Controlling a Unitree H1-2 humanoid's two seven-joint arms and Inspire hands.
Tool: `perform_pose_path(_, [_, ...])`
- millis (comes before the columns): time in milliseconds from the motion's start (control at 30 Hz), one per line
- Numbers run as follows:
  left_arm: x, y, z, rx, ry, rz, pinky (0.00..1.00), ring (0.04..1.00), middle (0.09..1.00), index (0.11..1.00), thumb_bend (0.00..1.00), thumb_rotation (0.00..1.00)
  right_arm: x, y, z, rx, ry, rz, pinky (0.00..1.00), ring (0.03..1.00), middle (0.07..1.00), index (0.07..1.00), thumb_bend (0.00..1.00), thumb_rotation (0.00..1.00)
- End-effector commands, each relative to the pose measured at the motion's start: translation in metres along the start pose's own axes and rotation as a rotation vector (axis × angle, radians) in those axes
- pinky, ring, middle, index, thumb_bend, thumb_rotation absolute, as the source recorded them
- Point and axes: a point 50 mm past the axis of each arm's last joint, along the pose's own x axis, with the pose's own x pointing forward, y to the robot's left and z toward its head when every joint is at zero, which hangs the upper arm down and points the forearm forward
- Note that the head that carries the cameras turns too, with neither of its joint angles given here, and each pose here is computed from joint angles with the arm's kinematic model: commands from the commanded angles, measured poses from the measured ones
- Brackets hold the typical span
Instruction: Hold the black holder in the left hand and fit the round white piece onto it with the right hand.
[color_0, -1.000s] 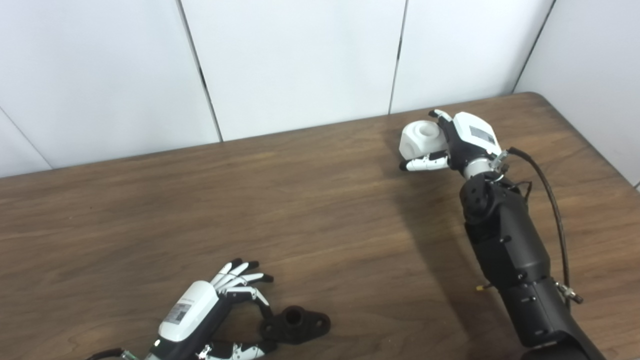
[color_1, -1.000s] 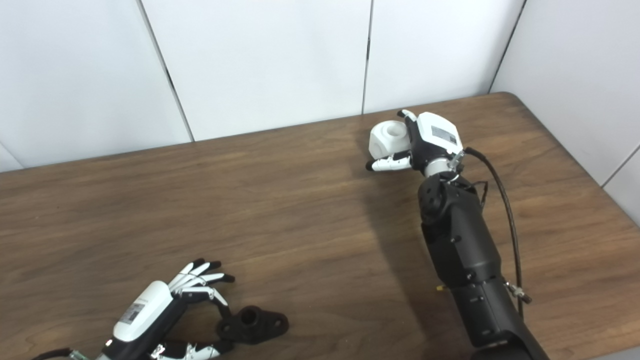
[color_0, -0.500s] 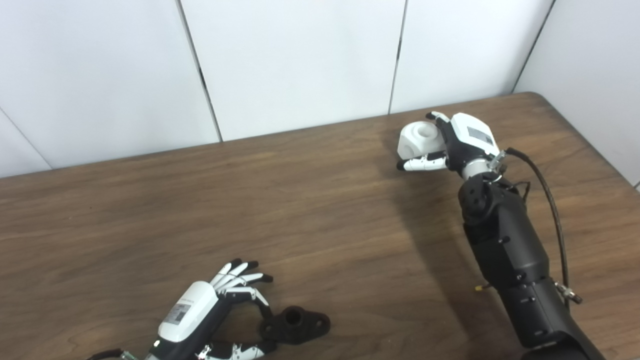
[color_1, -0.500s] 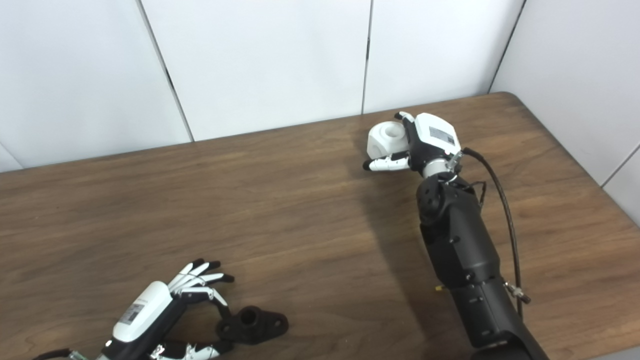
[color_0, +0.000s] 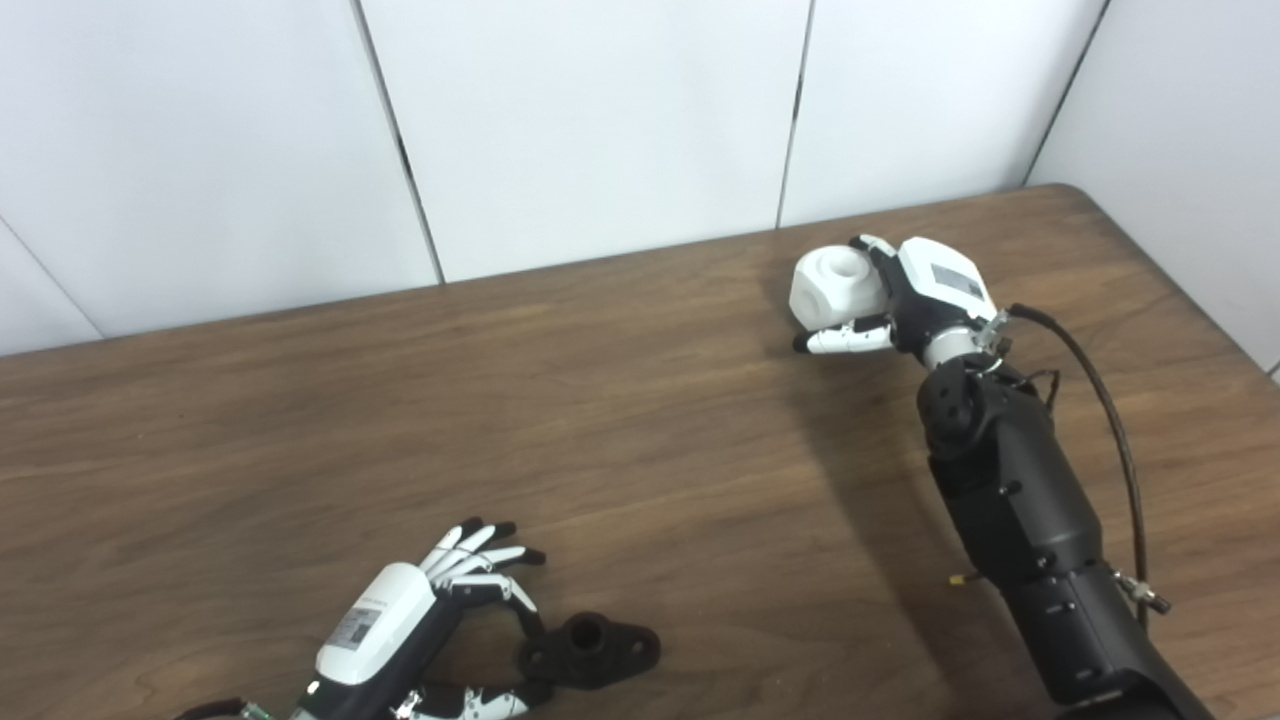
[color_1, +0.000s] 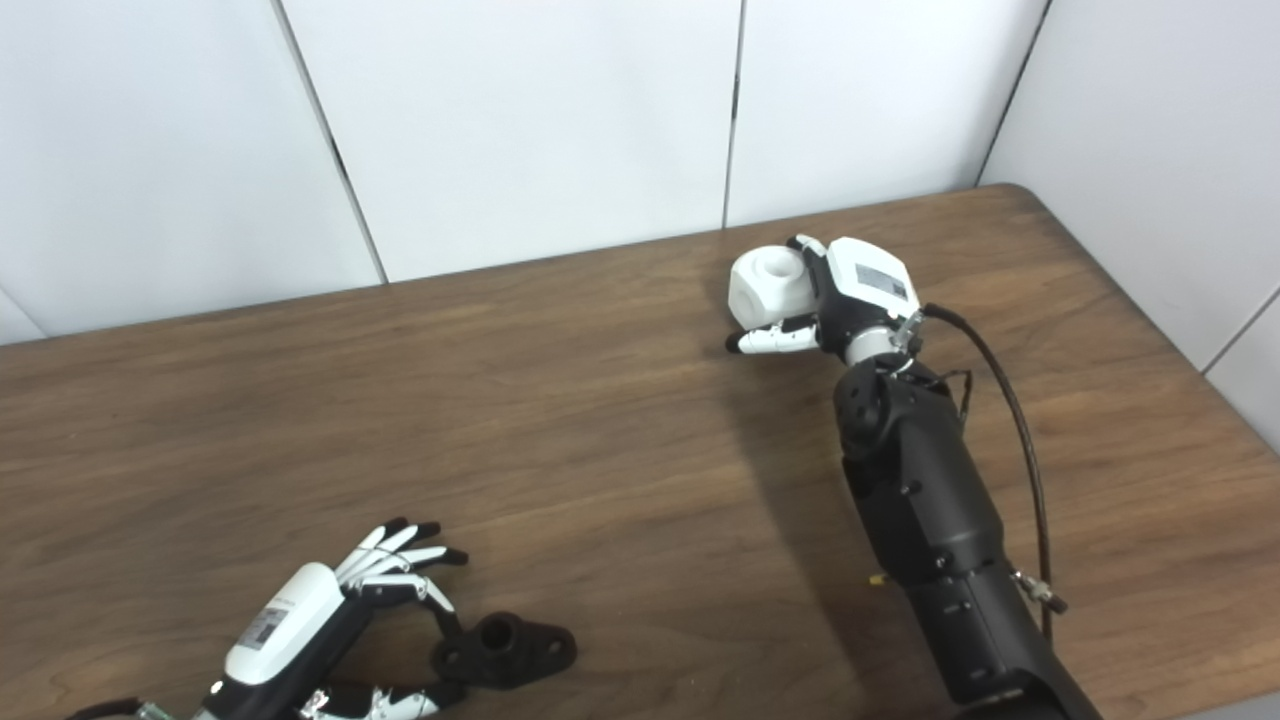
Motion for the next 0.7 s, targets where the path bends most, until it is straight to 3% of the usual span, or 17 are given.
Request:
perform_pose_path(0, [-0.04, -0.0411, -0.0211, 0.009, 0.165, -0.245, 1.0, 0.95, 0.824, 0.487, 0.52, 0.06, 0.004, -0.0221, 0.0071, -0.012, -0.034, -0.079, 0.72, 0.84, 0.811, 0.895, 0.82, 0.5])
perform_pose_path(667, [-0.0387, -0.0438, -0.0243, 0.007, 0.16, -0.244, 1.0, 0.942, 0.817, 0.487, 0.52, 0.06, 0.0036, -0.0168, 0.0089, -0.028, -0.061, -0.075, 0.73, 0.833, 0.781, 0.883, 0.83, 0.45])
